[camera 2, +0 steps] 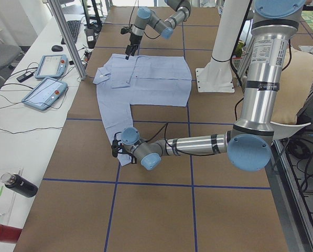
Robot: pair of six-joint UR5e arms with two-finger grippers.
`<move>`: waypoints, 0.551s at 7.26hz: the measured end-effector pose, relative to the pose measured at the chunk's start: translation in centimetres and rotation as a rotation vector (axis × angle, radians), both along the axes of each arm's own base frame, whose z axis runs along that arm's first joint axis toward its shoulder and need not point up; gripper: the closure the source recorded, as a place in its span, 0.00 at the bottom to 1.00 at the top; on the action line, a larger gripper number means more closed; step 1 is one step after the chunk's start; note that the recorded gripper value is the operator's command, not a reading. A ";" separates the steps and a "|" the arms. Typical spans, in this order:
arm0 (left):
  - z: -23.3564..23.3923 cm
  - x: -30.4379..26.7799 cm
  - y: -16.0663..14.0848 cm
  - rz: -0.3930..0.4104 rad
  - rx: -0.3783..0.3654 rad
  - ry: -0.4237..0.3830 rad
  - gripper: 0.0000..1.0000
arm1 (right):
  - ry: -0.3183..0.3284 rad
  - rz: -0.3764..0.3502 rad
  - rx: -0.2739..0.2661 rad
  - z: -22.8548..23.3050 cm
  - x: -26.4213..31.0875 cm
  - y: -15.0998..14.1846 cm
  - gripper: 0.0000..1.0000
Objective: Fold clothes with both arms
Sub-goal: 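Fold the other cuff toward the collar with the left gripper while the right withdraws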
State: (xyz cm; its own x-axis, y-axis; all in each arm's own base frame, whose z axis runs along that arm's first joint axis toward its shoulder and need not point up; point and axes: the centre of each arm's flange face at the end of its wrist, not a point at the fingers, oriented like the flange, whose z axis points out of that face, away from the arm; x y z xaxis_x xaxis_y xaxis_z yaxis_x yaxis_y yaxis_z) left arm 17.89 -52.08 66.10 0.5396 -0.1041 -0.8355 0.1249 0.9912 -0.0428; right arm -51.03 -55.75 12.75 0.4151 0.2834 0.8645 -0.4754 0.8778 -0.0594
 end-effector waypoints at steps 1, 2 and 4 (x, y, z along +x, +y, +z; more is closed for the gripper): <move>-1.4 0.1 0.0 0.008 0.013 0.019 1.00 | 0.000 0.001 -0.001 0.1 0.1 0.0 0.00; -3.6 0.3 -0.1 0.031 0.018 0.058 1.00 | -0.001 0.001 0.000 0.6 0.6 0.2 0.00; -11.7 2.0 -3.5 0.063 0.027 0.124 1.00 | -0.008 0.006 0.003 2.6 3.0 1.3 0.00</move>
State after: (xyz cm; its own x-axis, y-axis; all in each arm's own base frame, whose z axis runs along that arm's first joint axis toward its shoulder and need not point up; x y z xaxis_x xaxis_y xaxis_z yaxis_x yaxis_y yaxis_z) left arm 19.91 -55.58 54.36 0.4367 -0.0496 -0.8983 0.0579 0.9980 -0.0270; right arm -47.98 -54.47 15.38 0.4062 0.2828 0.8689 -0.4798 0.8753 -0.0606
